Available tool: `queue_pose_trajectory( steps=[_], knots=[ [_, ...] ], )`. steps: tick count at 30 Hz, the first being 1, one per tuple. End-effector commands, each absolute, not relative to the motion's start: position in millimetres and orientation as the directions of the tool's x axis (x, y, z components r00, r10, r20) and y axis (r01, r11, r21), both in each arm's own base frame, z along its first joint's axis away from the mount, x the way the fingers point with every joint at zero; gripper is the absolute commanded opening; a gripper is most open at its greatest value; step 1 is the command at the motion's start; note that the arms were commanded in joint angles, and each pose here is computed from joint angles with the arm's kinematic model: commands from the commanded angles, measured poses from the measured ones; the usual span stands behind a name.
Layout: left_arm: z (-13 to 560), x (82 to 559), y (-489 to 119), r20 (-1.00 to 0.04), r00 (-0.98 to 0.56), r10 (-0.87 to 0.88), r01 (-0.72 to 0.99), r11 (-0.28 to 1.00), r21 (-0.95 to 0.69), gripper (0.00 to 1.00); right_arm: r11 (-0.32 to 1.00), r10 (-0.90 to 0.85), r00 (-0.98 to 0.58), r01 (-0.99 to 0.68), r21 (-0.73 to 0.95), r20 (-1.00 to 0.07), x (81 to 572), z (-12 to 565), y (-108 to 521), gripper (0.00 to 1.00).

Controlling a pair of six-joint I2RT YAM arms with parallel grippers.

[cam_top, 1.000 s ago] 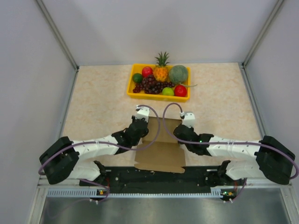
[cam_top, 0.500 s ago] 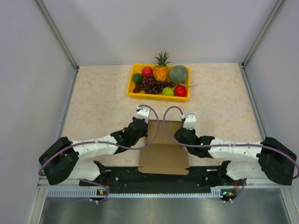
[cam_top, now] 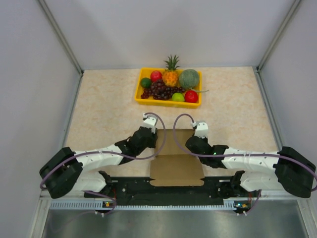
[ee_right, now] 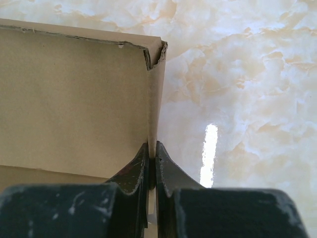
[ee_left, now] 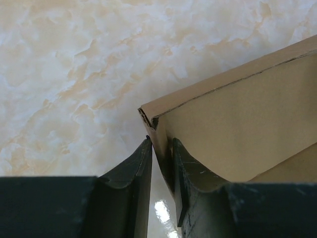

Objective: Fold the paper box

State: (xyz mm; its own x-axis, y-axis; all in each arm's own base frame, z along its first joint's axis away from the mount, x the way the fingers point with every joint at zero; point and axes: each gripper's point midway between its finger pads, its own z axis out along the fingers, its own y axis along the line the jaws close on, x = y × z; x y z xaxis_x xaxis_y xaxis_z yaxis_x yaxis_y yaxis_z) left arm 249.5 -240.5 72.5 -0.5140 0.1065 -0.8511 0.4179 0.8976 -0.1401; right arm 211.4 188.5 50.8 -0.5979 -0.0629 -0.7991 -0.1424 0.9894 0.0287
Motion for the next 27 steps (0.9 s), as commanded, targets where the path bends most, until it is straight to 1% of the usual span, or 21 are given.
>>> queue_pose_trajectory(
  steps=[1, 4, 5, 6, 8, 9, 11, 13, 15, 16, 19, 20, 23, 27],
  knots=[
    [62, 223, -254, -0.805, -0.581, 0.115, 0.488, 0.842, -0.232, 0.24, 0.982, 0.01, -0.56, -0.153, 0.115, -0.829, 220, 70, 206, 0.0],
    [58, 220, -252, -0.796, -0.589, 0.139, 0.497, 0.839, -0.221, 0.16, 0.98, 0.019, -0.556, -0.152, 0.125, -0.831, 222, 71, 208, 0.0],
    [55, 220, -250, -0.792, -0.592, 0.148, 0.493, 0.844, -0.211, 0.11, 0.98, 0.019, -0.557, -0.153, 0.125, -0.83, 221, 71, 208, 0.0],
    [51, 223, -247, -0.788, -0.593, 0.167, 0.479, 0.859, -0.178, 0.01, 0.98, 0.022, -0.556, -0.153, 0.128, -0.831, 221, 71, 209, 0.0],
    [46, 227, -240, -0.781, -0.597, 0.185, 0.443, 0.887, -0.128, 0.0, 0.977, 0.036, -0.55, -0.157, 0.145, -0.835, 221, 74, 213, 0.0],
    [42, 233, -233, -0.78, -0.585, 0.222, 0.394, 0.918, -0.034, 0.0, 0.975, 0.034, -0.546, -0.165, 0.147, -0.837, 219, 75, 216, 0.0],
    [39, 238, -231, -0.774, -0.579, 0.257, 0.358, 0.933, 0.043, 0.0, 0.977, 0.055, -0.547, -0.144, 0.159, -0.836, 220, 74, 217, 0.0],
    [35, 240, -237, -0.765, -0.589, 0.26, 0.351, 0.935, 0.048, 0.0, 0.975, 0.07, -0.55, -0.138, 0.173, -0.832, 220, 73, 220, 0.0],
    [36, 237, -239, -0.77, -0.591, 0.24, 0.357, 0.934, 0.017, 0.0, 0.975, 0.076, -0.548, -0.134, 0.178, -0.833, 220, 75, 220, 0.0],
    [37, 232, -246, -0.769, -0.594, 0.235, 0.391, 0.92, -0.021, 0.08, 0.975, 0.074, -0.547, -0.137, 0.176, -0.834, 220, 75, 220, 0.0],
    [47, 219, -258, -0.772, -0.589, 0.237, 0.478, 0.873, -0.097, 0.22, 0.976, 0.069, -0.541, -0.139, 0.17, -0.838, 220, 76, 219, 0.0],
    [48, 213, -261, -0.771, -0.594, 0.232, 0.498, 0.858, -0.125, 0.29, 0.976, 0.069, -0.541, -0.139, 0.17, -0.838, 220, 76, 219, 0.0],
    [52, 198, -272, -0.755, -0.62, 0.214, 0.541, 0.814, -0.213, 0.35, 0.976, 0.064, -0.546, -0.142, 0.167, -0.835, 220, 74, 219, 0.0],
    [52, 186, -274, -0.732, -0.648, 0.208, 0.554, 0.789, -0.266, 0.37, 0.976, 0.06, -0.544, -0.145, 0.164, -0.837, 219, 75, 218, 0.0]
  ],
)
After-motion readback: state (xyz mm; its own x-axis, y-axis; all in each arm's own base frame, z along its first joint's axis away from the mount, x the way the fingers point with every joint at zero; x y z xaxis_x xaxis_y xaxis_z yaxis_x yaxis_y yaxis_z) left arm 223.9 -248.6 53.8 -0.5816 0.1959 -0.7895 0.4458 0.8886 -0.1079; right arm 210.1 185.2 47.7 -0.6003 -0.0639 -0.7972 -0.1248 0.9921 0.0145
